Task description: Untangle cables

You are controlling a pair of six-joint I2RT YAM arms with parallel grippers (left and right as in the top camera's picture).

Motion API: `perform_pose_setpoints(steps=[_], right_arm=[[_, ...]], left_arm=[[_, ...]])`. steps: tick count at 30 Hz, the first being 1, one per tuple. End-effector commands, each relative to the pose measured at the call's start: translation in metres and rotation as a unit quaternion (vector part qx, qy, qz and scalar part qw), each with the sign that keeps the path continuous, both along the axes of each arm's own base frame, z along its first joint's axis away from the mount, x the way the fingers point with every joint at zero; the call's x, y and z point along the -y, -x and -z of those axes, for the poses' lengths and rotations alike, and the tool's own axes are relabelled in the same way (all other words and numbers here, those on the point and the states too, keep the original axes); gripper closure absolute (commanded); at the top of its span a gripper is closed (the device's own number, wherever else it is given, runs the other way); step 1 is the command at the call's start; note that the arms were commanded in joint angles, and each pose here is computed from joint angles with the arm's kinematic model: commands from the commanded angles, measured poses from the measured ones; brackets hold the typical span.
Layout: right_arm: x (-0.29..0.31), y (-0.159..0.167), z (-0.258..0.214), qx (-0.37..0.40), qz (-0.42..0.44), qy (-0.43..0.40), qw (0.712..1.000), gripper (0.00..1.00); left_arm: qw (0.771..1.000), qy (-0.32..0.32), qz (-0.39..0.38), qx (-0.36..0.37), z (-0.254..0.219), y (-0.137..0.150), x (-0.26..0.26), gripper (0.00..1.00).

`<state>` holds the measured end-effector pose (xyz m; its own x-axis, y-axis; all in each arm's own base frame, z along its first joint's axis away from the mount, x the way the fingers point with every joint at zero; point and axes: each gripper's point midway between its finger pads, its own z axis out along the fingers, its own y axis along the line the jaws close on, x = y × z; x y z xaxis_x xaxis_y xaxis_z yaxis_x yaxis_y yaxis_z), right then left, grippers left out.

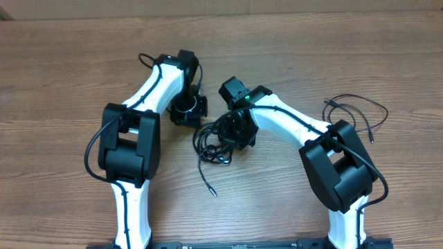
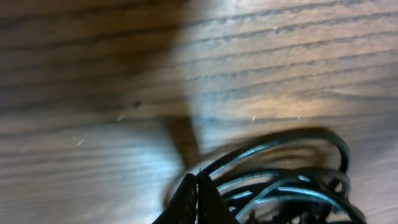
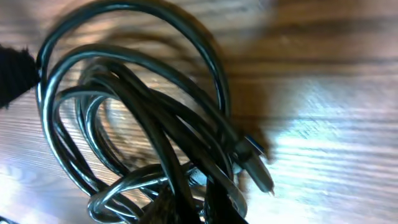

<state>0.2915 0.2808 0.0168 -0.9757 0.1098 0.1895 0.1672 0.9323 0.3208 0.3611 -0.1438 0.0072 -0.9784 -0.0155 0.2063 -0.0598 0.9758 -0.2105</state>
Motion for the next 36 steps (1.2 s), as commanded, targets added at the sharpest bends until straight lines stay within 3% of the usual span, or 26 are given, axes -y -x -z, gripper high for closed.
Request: perform_pose_setpoints(steps=[1, 6, 8, 16, 18, 21, 23, 36], right_arm=[[-0.005, -0.011, -0.023, 0.020, 0.003, -0.025, 0.999, 0.86], [-0.014, -0.015, -0.042, 0.016, -0.024, -0.079, 0.996, 0.79], [-0.015, -0.019, -0.047, 0.026, -0.038, -0.090, 0.995, 0.73], [-0.015, -0.024, -0.051, 0.030, -0.048, -0.111, 0.992, 0.68], [-0.013, -0.024, -0.050, 0.034, -0.050, -0.106, 0.993, 0.64], [-0.002, -0.034, -0.043, 0.055, -0.044, -0.071, 0.995, 0.60], [0.004, -0.040, -0.040, 0.070, -0.040, -0.051, 0.995, 0.58], [0.012, -0.062, -0.070, 0.091, -0.043, -0.062, 0.993, 0.57]], left_arm=[[1.000, 0.009, 0.000, -0.007, 0.001, 0.009, 0.008, 0.95], [0.999, 0.013, 0.011, -0.030, -0.002, 0.021, 0.006, 0.93], [0.998, 0.037, 0.027, -0.038, -0.005, 0.025, 0.008, 0.87], [0.982, 0.165, 0.060, -0.065, -0.027, 0.039, 0.023, 0.85], [0.983, 0.157, 0.057, -0.073, -0.027, 0.041, 0.018, 0.82], [0.985, 0.148, 0.056, -0.074, -0.026, 0.042, 0.013, 0.64], [0.986, 0.139, 0.058, -0.076, -0.025, 0.043, 0.010, 0.59], [0.990, 0.076, 0.078, -0.095, -0.019, 0.053, -0.013, 0.57]])
